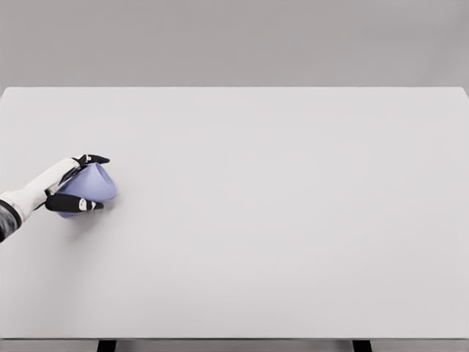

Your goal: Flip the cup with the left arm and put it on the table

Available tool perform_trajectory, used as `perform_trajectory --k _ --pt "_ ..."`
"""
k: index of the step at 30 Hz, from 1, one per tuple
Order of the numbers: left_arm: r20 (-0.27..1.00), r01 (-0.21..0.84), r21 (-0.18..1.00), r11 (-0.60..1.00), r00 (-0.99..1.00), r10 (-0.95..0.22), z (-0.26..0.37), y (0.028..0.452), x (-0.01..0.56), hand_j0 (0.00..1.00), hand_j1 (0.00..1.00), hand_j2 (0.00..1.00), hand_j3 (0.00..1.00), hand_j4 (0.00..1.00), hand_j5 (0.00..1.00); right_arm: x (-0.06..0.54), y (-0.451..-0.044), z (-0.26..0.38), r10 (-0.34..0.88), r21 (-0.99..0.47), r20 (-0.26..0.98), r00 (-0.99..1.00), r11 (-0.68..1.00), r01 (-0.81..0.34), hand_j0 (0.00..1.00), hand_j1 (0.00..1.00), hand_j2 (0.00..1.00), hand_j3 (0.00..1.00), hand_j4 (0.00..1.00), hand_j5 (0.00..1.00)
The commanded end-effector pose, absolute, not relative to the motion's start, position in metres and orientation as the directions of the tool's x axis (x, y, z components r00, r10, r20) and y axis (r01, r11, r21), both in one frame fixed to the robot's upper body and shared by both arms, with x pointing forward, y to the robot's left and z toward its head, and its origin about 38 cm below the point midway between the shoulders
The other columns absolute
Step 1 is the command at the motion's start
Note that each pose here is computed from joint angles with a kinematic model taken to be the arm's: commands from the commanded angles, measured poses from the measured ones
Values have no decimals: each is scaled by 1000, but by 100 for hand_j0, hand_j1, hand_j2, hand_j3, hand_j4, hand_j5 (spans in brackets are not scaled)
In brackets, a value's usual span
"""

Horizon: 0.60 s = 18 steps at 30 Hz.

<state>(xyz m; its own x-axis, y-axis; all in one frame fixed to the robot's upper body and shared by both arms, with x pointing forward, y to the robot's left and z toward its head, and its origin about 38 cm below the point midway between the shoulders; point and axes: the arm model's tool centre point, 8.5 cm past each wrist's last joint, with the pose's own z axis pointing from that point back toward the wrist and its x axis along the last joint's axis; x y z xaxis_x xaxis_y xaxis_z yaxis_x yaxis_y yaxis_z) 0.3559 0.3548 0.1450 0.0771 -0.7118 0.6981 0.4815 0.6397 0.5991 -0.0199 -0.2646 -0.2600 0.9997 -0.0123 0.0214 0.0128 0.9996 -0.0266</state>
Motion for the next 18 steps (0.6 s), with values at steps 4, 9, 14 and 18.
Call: perform_trajectory --k 4,9,14,18 --pt "700 478 602 640 69 -711 147 355 357 78 78 78 78 78 78 -20 -265 -260 -12 -26 21 1000 1000 13 100 100 100 100 100 100" --pt "720 446 609 656 35 -693 161 357 363 79 79 79 79 79 79 -20 -265 -260 -12 -26 21 1000 1000 13 100 100 100 100 100 100" --pt "747 423 608 672 -20 -664 175 356 368 79 79 79 79 79 79 -20 -265 -260 -12 -26 21 1000 1000 13 100 100 100 100 100 100" --pt "783 417 585 696 -68 -618 180 348 370 80 80 80 80 80 80 -20 -265 -260 -12 -26 21 1000 1000 13 100 100 100 100 100 100"
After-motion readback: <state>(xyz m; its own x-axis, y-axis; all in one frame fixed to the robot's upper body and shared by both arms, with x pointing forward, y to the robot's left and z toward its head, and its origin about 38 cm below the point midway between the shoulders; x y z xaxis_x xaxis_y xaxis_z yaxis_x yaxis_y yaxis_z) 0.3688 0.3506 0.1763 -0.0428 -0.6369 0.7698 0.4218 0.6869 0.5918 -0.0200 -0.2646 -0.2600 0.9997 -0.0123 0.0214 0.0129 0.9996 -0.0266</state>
